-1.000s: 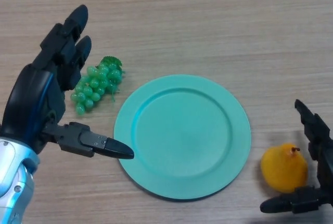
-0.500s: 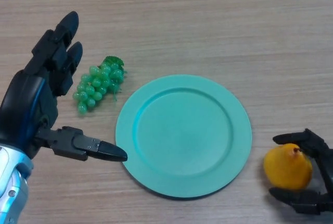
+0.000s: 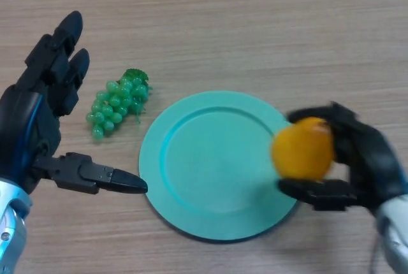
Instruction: Pick up the yellow pear and place it on the plate
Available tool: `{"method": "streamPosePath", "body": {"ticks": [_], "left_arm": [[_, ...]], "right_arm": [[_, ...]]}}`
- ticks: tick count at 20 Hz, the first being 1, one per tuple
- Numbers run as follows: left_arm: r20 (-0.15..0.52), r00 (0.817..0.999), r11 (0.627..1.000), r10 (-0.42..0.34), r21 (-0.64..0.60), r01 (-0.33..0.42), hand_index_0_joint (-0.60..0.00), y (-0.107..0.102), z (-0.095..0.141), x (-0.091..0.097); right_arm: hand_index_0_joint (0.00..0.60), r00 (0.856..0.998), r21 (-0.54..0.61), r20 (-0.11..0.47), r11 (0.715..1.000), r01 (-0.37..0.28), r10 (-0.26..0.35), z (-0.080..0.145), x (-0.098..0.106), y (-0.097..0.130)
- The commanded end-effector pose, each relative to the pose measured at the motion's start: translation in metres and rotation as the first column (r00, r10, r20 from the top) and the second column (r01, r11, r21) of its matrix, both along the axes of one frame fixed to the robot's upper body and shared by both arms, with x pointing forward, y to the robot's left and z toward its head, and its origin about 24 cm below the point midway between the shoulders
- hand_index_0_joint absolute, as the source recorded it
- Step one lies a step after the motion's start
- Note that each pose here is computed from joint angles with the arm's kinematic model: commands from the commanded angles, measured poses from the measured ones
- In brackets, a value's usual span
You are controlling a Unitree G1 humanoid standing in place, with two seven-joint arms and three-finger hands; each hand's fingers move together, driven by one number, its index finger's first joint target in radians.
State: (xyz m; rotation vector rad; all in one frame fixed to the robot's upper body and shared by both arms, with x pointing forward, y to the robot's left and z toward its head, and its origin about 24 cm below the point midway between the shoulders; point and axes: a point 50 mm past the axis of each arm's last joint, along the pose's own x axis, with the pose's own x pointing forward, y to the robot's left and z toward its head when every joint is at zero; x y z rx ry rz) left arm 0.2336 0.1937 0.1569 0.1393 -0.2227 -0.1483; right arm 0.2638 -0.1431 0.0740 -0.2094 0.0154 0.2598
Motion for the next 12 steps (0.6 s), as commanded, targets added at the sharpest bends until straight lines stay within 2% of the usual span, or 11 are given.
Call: {"method": "streamPosePath", "body": {"ticks": [1, 2, 3, 4, 6, 7, 8, 9, 10, 11, 12], "left_arm": [[0.224, 0.974, 1.000, 0.020, -0.002, -0.020, 0.000, 0.008, 0.035, -0.010], [0.222, 0.975, 1.000, 0.019, -0.003, -0.018, 0.000, 0.008, 0.036, -0.010], [0.230, 0.973, 1.000, 0.019, -0.007, -0.018, 0.000, 0.009, 0.036, -0.011], [0.240, 0.971, 1.000, 0.016, -0.003, -0.015, 0.000, 0.009, 0.035, -0.012], [0.246, 0.969, 1.000, 0.022, -0.007, -0.020, 0.000, 0.010, 0.034, -0.014], [0.246, 0.969, 1.000, 0.027, -0.007, -0.026, 0.000, 0.010, 0.033, -0.015], [0.245, 0.969, 1.000, 0.029, -0.012, -0.027, 0.000, 0.010, 0.033, -0.016], [0.236, 0.972, 1.000, 0.025, -0.001, -0.026, 0.000, 0.010, 0.033, -0.017], [0.235, 0.972, 1.000, 0.025, 0.001, -0.026, 0.000, 0.010, 0.033, -0.018], [0.237, 0.971, 1.000, 0.025, 0.002, -0.026, 0.000, 0.011, 0.033, -0.018], [0.241, 0.970, 1.000, 0.026, 0.002, -0.027, 0.000, 0.011, 0.032, -0.019]], "right_arm": [[0.600, 0.966, 0.062, 0.253, 0.995, -0.079, 0.060, 0.035, 0.015, 0.022], [0.600, 0.954, 0.051, 0.288, 0.994, -0.101, 0.082, 0.034, 0.019, 0.030], [0.600, 0.958, 0.060, 0.269, 0.991, -0.120, 0.100, 0.028, 0.024, 0.041], [0.600, 0.955, 0.040, 0.278, 0.992, -0.116, 0.101, 0.023, 0.028, 0.046], [0.600, 0.965, -0.048, 0.253, 0.997, -0.060, 0.071, 0.004, 0.037, 0.052], [0.600, 0.977, -0.055, 0.211, 0.998, -0.028, 0.039, -0.004, 0.040, 0.051], [0.600, 0.986, -0.046, 0.161, 0.999, -0.025, 0.032, -0.009, 0.042, 0.053], [0.600, 0.993, -0.037, 0.105, 0.998, -0.047, 0.050, -0.013, 0.042, 0.055], [0.500, 0.993, -0.036, 0.101, 0.998, -0.052, 0.055, -0.013, 0.042, 0.055], [0.350, 0.993, -0.034, 0.094, 0.997, -0.066, 0.069, -0.012, 0.041, 0.056], [0.250, 0.992, -0.030, 0.092, 0.996, -0.083, 0.085, -0.009, 0.041, 0.057]]}}
